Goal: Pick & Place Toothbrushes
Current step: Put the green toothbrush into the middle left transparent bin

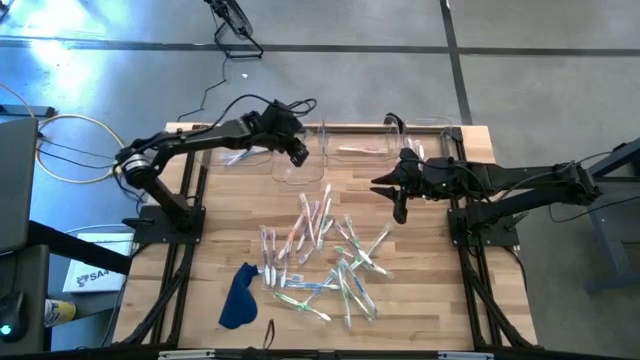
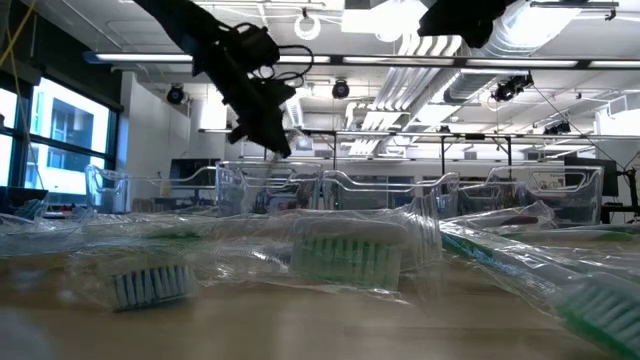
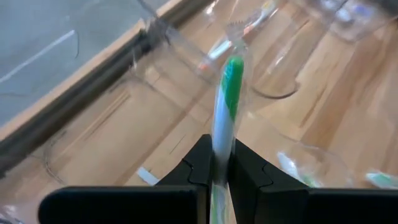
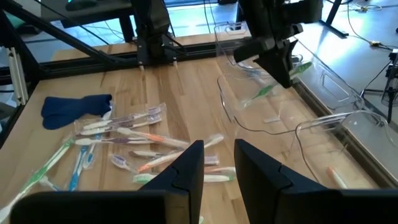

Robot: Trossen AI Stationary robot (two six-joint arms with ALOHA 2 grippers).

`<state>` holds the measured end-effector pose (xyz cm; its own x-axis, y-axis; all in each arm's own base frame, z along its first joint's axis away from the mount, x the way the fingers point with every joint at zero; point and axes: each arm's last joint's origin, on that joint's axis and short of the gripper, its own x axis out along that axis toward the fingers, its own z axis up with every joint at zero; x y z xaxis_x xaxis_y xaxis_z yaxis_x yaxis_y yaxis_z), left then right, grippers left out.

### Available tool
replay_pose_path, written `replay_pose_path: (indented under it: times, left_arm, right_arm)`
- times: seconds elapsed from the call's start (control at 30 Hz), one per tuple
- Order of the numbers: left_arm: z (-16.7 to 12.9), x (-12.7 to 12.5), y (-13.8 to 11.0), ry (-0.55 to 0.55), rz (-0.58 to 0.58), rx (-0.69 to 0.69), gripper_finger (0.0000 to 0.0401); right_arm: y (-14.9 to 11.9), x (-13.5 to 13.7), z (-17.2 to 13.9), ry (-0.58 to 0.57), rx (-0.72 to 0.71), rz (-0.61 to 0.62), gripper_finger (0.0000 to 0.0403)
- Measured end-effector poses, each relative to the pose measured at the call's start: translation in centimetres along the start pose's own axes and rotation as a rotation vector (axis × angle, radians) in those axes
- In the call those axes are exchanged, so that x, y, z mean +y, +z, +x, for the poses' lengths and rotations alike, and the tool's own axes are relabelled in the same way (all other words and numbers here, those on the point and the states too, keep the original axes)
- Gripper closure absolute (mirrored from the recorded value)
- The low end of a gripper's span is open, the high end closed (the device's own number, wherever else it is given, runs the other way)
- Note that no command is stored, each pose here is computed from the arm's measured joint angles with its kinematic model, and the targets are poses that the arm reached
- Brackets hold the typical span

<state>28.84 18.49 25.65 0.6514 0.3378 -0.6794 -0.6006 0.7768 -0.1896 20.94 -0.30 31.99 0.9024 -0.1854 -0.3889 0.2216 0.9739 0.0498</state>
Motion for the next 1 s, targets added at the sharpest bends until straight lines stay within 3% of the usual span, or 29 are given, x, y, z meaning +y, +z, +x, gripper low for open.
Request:
replay_pose_path:
  times: [0.73,1.0]
  left_arm:
    - [4.3,0.8,-2.1,0.045,-0.056,0.147,0.0375]
    - [4.3,0.8,-2.2,0.046,-0.059,0.149,0.0325]
  right_arm:
    - [-0.2,0.0,0.0,-0.002,0.016,-0.004,0.0321]
    - [-0.2,0.0,0.0,-0.002,0.016,-0.006,0.0321]
